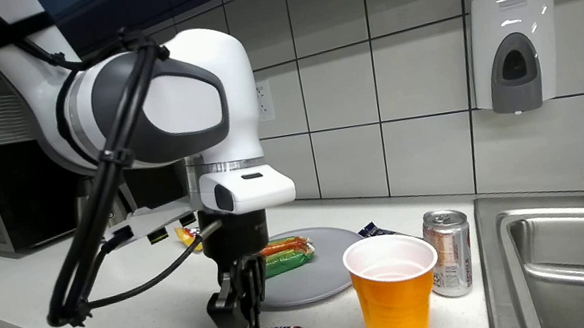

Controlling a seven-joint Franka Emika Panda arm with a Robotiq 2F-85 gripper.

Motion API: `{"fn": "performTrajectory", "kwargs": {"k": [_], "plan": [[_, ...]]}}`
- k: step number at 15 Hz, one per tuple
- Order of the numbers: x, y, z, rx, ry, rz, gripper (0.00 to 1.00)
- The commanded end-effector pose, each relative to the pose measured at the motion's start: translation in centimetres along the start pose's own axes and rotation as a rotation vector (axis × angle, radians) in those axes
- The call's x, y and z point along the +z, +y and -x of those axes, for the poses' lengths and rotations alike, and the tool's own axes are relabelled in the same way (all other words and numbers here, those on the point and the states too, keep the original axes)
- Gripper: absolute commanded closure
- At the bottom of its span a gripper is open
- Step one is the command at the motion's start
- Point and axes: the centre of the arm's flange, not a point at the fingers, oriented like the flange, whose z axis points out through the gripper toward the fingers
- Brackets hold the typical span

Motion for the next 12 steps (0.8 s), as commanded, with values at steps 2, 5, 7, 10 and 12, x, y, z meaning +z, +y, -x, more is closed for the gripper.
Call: {"fn": "performTrajectory", "kwargs": {"k": [2,5,7,10,12], "plan": [[-3.0,1.4,1.4,-0.006,0.029,-0.024,0.96],[-4.6,1.0,2.0,-0.016,0.039,-0.04,0.96],[-5.6,0.6,2.4,-0.031,0.044,-0.043,0.96],[-6.5,0.0,2.7,-0.056,0.047,-0.041,0.96],[-6.9,-0.5,2.6,-0.074,0.051,-0.042,0.96]]}}
